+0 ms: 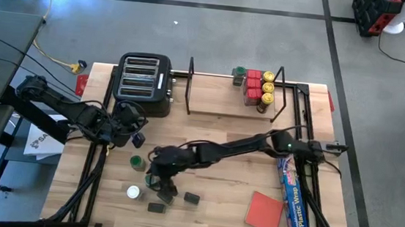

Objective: Shelf spices
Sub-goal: Put the bottom green seasoning bottle on the shelf aligned with the other green seasoning bottle

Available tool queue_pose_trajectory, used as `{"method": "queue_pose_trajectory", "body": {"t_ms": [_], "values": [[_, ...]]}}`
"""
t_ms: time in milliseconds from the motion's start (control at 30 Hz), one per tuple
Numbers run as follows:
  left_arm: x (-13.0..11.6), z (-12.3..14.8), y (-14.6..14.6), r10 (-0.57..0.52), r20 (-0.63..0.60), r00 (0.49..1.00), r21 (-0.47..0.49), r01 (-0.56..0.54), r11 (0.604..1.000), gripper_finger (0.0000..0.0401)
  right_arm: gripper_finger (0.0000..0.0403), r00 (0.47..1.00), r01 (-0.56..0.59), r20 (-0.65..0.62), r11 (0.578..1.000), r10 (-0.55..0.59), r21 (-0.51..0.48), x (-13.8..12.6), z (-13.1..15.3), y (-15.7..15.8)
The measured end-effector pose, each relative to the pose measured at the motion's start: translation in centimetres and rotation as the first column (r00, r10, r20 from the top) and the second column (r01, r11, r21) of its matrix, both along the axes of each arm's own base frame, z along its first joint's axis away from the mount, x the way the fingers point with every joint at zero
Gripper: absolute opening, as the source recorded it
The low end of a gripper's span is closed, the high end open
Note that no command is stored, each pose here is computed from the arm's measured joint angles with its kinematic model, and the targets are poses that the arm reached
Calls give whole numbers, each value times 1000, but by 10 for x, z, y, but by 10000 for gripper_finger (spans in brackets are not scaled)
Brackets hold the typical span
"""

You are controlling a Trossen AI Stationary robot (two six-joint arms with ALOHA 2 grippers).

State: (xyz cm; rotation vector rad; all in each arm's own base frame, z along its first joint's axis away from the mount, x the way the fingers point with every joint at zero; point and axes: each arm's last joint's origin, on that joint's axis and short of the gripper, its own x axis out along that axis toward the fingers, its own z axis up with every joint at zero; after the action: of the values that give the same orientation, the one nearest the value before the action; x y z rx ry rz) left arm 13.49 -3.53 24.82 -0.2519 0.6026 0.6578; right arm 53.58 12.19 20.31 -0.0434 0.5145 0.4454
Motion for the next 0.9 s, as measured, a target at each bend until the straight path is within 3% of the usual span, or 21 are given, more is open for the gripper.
{"method": "queue_pose_trajectory", "body": {"t_ms": [267,900], "values": [[0,0,-1,-1,5,1000,11,1,1000,2,233,998,29,-48,997,-33,-68,11,-11,3],[0,0,-1,-3,3,1000,13,3,1000,2,226,998,23,-55,997,-28,-77,12,-25,5]]}}
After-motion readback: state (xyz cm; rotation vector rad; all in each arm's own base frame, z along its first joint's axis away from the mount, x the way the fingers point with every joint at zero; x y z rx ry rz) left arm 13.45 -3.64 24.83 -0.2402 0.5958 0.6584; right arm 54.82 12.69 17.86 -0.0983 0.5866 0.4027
